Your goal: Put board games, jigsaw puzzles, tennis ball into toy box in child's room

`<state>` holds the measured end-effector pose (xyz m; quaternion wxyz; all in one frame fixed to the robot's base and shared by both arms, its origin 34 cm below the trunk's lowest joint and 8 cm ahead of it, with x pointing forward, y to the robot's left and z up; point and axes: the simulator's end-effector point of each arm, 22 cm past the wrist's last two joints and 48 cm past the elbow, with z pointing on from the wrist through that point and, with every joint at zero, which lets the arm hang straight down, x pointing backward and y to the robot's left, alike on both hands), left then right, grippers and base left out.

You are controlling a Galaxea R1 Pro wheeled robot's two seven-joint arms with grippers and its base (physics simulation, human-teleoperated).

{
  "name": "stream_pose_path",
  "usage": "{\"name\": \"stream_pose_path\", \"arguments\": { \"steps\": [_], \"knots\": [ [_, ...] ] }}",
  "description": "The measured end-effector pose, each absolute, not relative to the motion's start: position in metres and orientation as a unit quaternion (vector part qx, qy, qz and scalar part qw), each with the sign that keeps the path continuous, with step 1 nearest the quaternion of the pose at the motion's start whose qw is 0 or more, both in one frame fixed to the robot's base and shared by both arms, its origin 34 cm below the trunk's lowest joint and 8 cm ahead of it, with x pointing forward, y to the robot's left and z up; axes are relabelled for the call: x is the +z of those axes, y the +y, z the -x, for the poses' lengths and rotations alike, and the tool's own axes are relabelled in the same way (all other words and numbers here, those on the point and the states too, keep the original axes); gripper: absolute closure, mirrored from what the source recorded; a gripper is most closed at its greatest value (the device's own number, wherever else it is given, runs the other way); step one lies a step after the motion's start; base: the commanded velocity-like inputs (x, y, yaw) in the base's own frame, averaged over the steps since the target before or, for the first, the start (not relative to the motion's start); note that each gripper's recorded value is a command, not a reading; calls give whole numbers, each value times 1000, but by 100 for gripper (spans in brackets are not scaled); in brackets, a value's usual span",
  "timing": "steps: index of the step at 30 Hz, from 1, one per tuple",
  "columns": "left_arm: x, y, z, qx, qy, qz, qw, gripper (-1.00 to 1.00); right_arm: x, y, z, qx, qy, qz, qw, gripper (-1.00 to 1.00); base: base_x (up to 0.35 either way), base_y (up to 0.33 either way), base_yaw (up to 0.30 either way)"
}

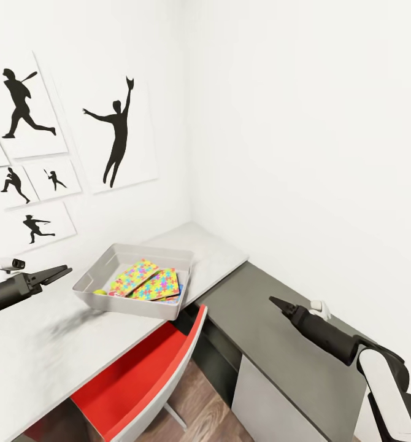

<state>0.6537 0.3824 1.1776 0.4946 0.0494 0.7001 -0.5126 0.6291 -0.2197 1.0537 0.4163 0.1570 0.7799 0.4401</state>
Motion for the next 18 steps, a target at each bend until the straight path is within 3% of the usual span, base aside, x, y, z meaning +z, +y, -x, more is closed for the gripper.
{"name": "stream_pose_path", "arguments": {
  "steps": [11,18],
  "knots": [
    [1178,382,-654,-513,700,-49,495,-100,1054,-220,-630,440,780,-157,417,-100,0,0,-3],
    [1180,382,-653,-512,699,-51,497,-100,1058,-221,-630,441,777,-156,420,-100,-120,37,-164]
  ]
}}
